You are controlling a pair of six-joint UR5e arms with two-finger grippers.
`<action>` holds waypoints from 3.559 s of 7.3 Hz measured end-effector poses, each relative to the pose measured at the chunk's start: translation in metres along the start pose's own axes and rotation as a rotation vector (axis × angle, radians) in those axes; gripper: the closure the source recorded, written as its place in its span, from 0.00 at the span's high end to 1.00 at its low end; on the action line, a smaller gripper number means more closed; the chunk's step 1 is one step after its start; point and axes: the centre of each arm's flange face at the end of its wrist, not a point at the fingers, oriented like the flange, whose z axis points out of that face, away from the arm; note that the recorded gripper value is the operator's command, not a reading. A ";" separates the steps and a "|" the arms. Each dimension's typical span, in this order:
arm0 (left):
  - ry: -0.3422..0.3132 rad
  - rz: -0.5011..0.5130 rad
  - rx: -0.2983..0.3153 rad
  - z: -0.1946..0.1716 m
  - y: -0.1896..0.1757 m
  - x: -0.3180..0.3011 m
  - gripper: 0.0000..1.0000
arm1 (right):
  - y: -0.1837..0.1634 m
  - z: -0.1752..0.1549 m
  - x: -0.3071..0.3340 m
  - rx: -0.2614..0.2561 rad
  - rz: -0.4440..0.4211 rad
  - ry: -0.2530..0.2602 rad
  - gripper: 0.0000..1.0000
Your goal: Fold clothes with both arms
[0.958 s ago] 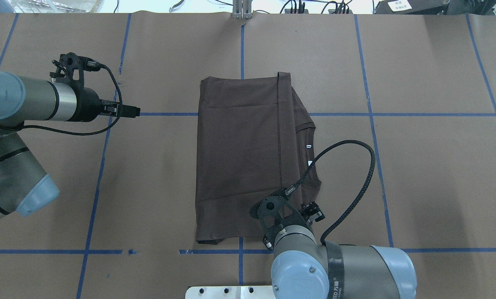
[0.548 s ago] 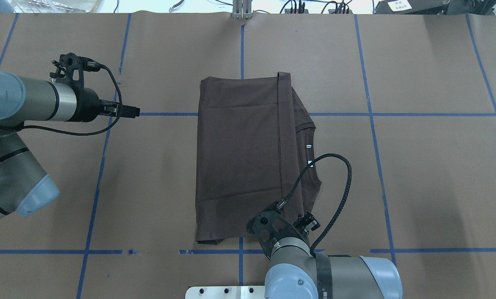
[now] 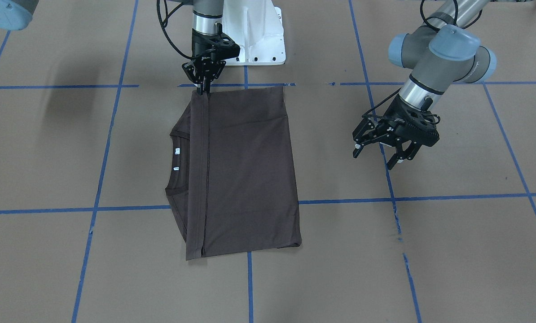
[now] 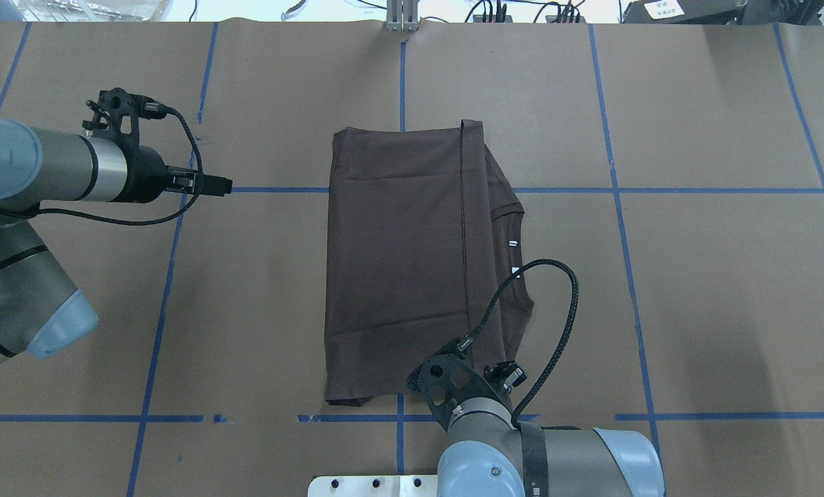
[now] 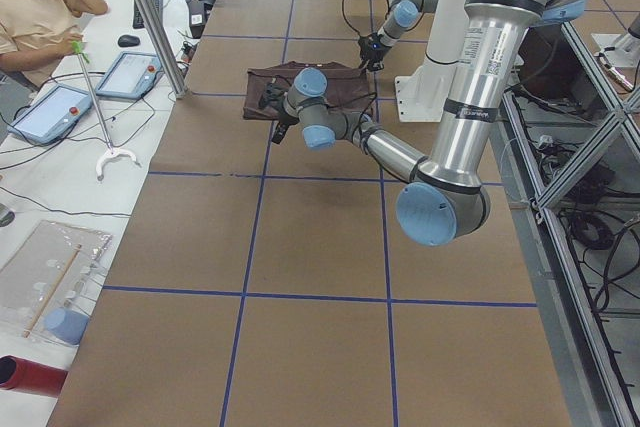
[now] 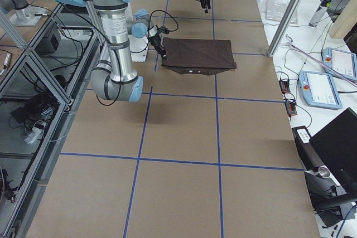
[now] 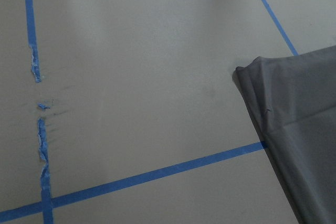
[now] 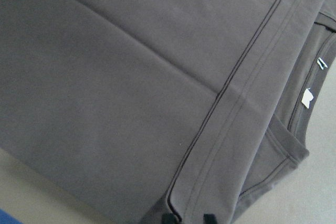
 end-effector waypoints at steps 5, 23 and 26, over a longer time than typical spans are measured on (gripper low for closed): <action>0.001 0.000 0.000 0.000 0.000 0.000 1.00 | -0.004 -0.012 0.008 0.016 0.038 -0.018 0.00; -0.001 0.003 -0.009 0.007 0.003 0.002 1.00 | 0.048 0.018 0.037 -0.053 0.215 -0.059 0.01; -0.001 0.004 -0.009 0.006 0.003 0.002 1.00 | 0.049 0.020 0.040 -0.053 0.213 -0.052 0.00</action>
